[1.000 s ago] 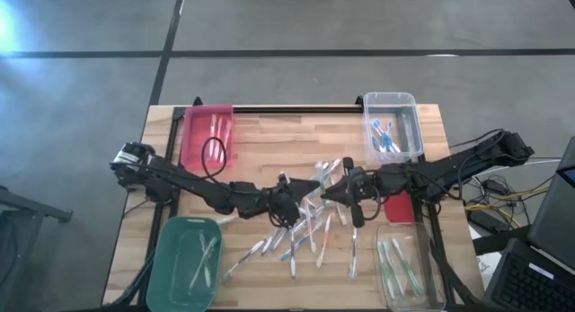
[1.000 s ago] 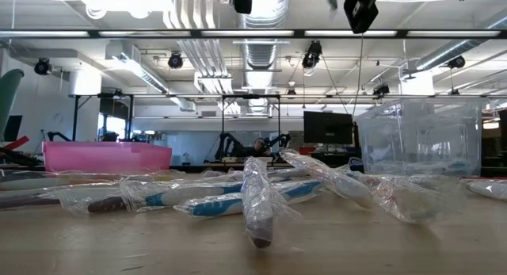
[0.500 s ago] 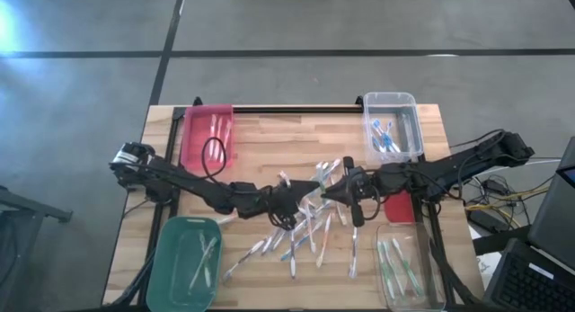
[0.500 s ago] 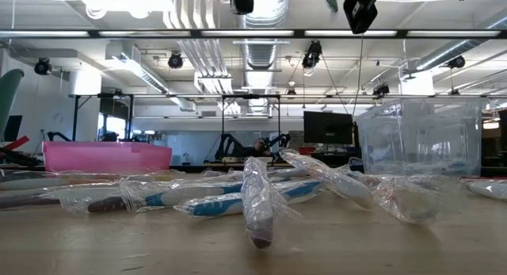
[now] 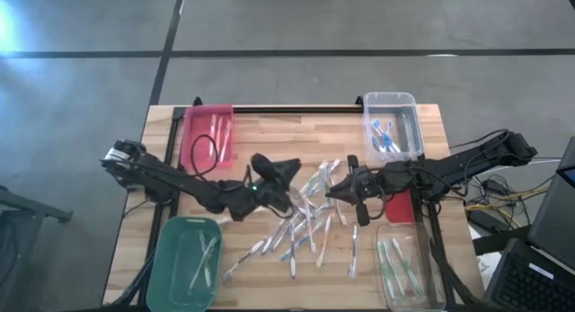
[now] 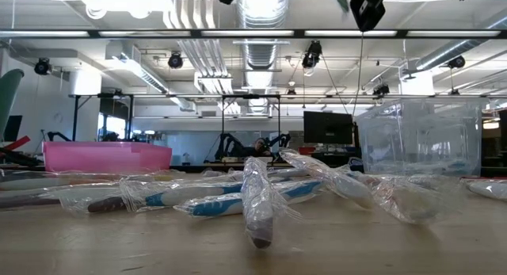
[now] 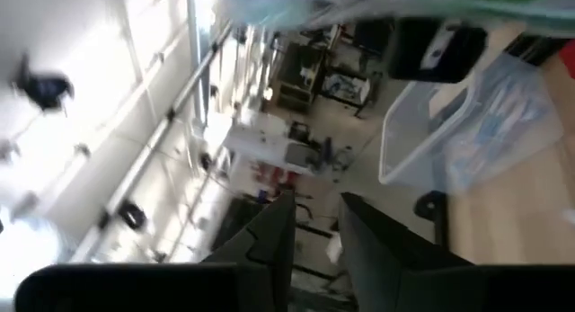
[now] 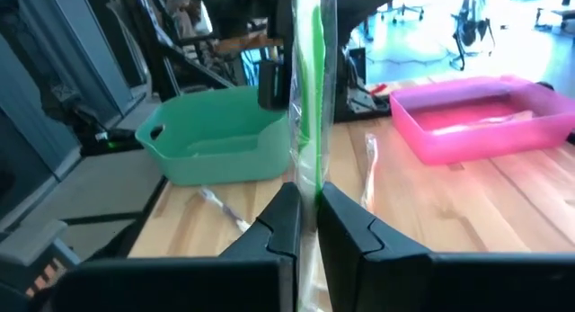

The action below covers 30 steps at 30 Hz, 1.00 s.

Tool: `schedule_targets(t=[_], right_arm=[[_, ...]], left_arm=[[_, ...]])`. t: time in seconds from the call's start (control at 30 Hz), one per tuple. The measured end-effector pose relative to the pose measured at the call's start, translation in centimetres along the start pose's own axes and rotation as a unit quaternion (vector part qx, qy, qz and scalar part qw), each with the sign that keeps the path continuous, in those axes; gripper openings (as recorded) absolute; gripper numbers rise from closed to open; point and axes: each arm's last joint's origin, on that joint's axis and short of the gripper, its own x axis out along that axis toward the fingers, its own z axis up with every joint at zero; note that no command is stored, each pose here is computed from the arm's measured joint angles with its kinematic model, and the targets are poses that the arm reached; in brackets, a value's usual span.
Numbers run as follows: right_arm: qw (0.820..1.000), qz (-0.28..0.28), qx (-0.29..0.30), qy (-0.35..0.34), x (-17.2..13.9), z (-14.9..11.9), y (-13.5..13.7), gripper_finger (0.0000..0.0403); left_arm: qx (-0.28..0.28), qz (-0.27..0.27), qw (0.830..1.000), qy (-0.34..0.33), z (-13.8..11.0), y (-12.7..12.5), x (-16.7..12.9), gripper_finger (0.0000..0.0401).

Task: Pick & Place Toothbrushes
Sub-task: Put the green toothbrush into the green bin

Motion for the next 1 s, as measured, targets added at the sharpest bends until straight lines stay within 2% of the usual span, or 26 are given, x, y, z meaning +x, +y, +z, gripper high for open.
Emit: schedule_targets(t=[0.2,0.33,0.47,0.6,0.77,0.93,1.0], right_arm=[[1.000,-0.004,-0.002,0.014,0.2,-0.5,-0.1,0.0017],[1.000,-0.004,-0.013,0.015,0.2,-0.7,-0.2,0.0017],[1.000,-0.001,-0.028,0.003,0.3,-0.9,-0.2,0.0018],[0.998,0.004,-0.051,-0.027,0.8,-0.8,-0.1,0.0018],[0.996,0.006,-0.081,-0.043,2.3,-1.3,0.0,0.0018],[0.991,0.004,-0.126,-0.041,4.7,-2.8,0.0,0.0018],[0.989,0.004,-0.140,-0.047,5.5,-3.3,0.0,0.0018]], left_arm=[[-0.101,-0.018,0.995,0.006,-2.8,0.8,-2.0,0.0094],[-0.216,-0.045,0.974,-0.042,-5.5,1.4,-4.0,0.0094],[-0.331,-0.130,0.924,-0.141,-8.0,1.2,-6.1,0.0094],[-0.385,-0.189,0.876,-0.220,-10.0,0.7,-7.5,0.0093],[-0.431,-0.173,0.842,-0.275,-11.5,0.1,-8.7,0.0094],[-0.526,-0.189,0.785,-0.266,-12.1,-0.3,-9.0,0.0093],[-0.546,-0.194,0.771,-0.263,-12.1,-0.2,-9.0,0.0096]])
